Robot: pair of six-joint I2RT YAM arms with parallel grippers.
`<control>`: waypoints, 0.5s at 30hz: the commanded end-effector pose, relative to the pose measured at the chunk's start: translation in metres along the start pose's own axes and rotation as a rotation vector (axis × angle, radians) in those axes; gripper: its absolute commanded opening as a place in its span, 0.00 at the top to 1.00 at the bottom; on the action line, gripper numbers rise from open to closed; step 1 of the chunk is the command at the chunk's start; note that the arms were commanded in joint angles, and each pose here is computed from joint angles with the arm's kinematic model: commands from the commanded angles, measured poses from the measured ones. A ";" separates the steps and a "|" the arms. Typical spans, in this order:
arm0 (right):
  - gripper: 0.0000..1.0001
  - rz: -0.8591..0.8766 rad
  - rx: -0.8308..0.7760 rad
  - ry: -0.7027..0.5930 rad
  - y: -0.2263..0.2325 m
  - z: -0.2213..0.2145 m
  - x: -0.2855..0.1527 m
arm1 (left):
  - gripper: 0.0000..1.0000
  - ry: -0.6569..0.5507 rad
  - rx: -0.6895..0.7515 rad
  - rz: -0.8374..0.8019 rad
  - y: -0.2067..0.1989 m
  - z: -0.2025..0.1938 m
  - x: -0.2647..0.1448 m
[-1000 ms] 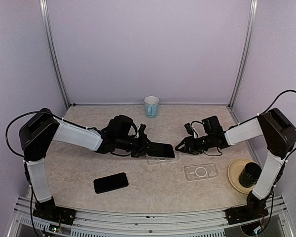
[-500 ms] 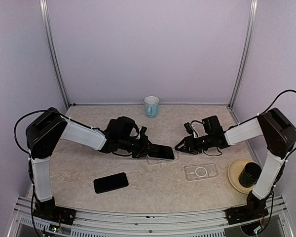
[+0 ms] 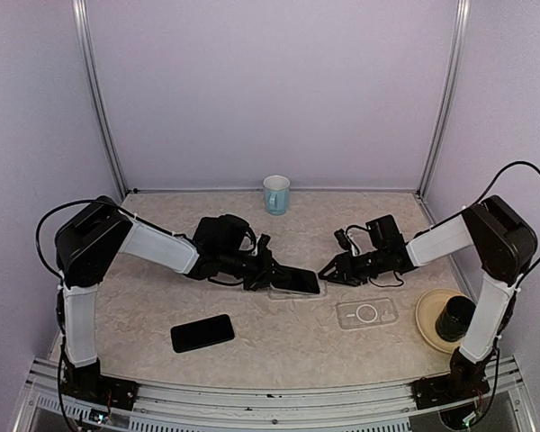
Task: Put the phone into the phone case
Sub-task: Install the phone into the phone case.
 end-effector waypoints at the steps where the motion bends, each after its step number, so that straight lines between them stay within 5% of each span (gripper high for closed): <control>1: 0.55 0.011 -0.002 0.004 -0.001 -0.001 0.005 | 1.00 -0.012 0.036 -0.078 -0.020 0.011 0.002; 15: 0.56 0.016 -0.006 0.044 0.002 -0.010 0.020 | 1.00 0.019 0.011 -0.081 -0.011 0.006 0.010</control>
Point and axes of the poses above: each gripper's point midway between its finger pads, its own x axis out along the fingers, its own y axis along the line the jaws close on, z = x × y, the point moved 2 cm from there along -x, back along the fingers, and after that the axes turned 3 degrees about x, right-handed, at the moved point
